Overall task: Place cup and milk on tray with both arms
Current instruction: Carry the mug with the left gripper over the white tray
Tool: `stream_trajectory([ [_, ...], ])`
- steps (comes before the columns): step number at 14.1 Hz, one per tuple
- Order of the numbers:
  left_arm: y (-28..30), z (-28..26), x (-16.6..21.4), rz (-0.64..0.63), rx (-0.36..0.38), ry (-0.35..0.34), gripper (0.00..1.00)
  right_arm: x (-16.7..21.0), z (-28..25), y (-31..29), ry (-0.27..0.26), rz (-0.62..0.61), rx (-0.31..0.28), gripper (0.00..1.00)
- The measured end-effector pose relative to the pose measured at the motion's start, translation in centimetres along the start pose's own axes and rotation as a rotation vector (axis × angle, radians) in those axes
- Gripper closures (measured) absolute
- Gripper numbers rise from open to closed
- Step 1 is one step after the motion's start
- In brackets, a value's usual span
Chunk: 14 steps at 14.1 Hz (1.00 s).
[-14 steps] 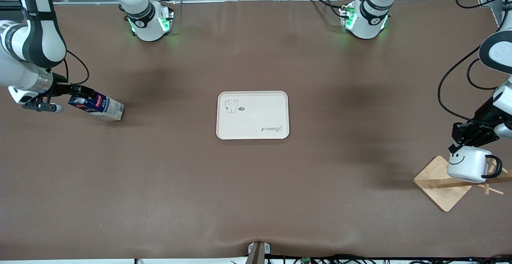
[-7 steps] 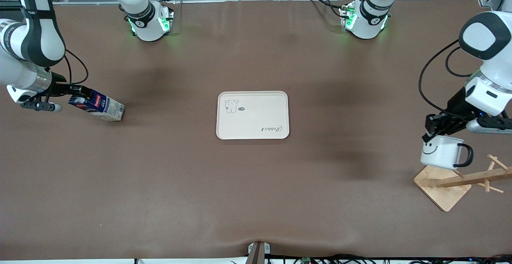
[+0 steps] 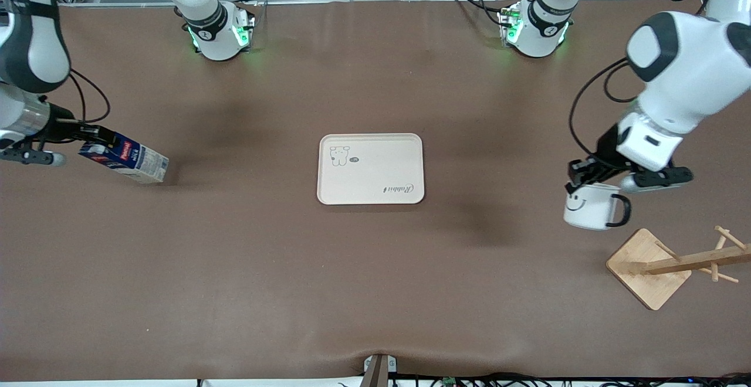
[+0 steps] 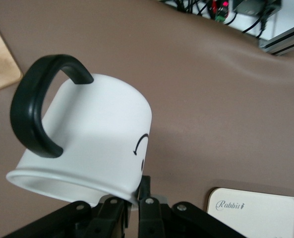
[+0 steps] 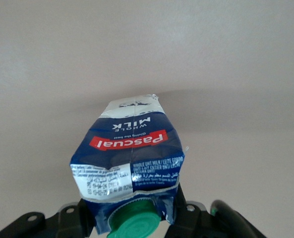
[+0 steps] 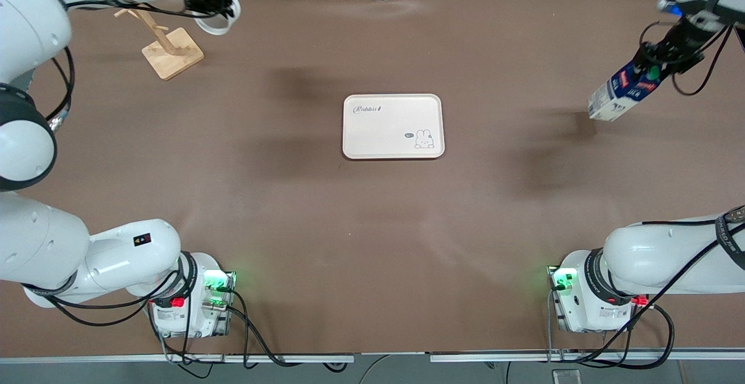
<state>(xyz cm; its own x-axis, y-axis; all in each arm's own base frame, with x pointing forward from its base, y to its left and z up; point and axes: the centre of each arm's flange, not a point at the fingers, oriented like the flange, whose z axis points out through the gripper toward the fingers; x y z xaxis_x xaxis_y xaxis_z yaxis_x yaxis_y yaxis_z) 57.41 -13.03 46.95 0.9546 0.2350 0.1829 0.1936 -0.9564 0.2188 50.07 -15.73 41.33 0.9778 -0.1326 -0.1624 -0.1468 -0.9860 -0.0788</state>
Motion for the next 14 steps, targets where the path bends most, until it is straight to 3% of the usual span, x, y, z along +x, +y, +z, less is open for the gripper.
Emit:
stream_trajectory([
  [5,9.2,3.0,-6.4,0.025,0.047,-0.088,0.91,3.3,-7.5,0.1,0.008,-0.001,-0.017,0.39],
  [10,14.2,6.2,-11.0,-0.003,0.165,-0.325,0.91,5.7,-10.8,0.3,0.001,0.002,-0.033,0.39],
  [14,19.9,9.8,-15.3,-0.073,0.197,-0.415,0.91,6.8,-11.4,-1.2,0.017,-0.024,-0.041,0.39],
])
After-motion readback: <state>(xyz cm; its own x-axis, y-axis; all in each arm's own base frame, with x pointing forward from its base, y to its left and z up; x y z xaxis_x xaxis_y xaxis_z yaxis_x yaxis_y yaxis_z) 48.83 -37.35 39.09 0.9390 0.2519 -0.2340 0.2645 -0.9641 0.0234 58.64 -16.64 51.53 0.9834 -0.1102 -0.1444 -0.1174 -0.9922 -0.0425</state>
